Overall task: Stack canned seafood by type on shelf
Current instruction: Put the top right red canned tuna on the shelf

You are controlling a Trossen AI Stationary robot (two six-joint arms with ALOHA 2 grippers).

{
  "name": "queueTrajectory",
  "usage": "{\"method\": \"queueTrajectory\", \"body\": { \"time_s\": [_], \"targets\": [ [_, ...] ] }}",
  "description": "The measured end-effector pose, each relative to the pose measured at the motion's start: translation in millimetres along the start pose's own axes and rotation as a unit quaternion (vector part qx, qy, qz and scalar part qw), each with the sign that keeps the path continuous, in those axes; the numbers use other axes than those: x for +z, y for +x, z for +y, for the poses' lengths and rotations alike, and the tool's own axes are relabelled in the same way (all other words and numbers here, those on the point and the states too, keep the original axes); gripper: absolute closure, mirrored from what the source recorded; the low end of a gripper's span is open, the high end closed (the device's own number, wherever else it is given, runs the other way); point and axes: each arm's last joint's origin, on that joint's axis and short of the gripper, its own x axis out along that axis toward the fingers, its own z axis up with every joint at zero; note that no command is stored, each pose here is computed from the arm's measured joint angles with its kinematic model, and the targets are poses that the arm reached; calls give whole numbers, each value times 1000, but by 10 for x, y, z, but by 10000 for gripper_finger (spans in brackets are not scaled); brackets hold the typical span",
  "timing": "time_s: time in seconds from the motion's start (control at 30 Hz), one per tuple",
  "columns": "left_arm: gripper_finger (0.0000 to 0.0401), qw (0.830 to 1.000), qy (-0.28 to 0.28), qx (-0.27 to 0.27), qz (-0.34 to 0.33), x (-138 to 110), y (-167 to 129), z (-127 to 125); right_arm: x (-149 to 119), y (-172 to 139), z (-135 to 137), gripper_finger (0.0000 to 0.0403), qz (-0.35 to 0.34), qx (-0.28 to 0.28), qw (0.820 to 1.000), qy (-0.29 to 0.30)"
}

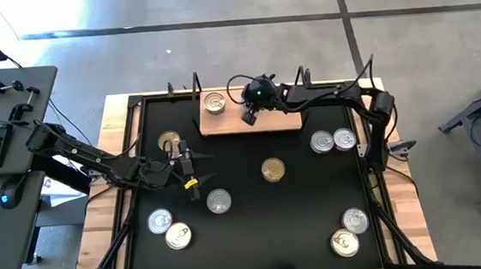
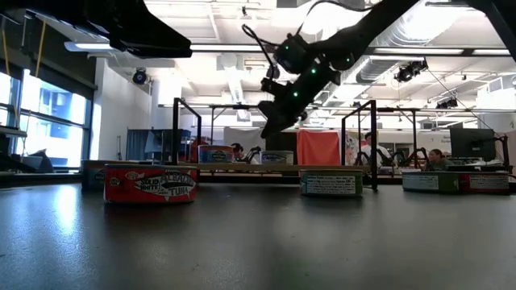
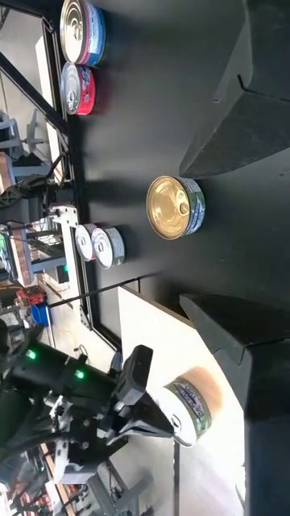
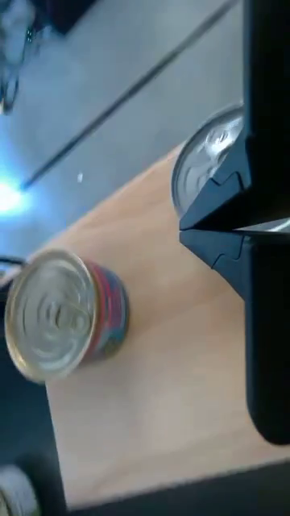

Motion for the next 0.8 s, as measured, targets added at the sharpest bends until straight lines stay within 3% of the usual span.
{"method": "queueTrajectory", "body": {
  "time_s": [0.27,0.67,0.8],
  "targets": [
    [165,1000,-2,0,-1,2,0,0,-225,180,-149,403,70,-39,996,40],
    [165,1000,-2,0,-2,6,0,1,-225,231,-67,403,61,-22,997,35],
    [165,1000,-3,0,-2,5,0,1,-202,244,-56,403,45,-39,998,26]
  ]
}}
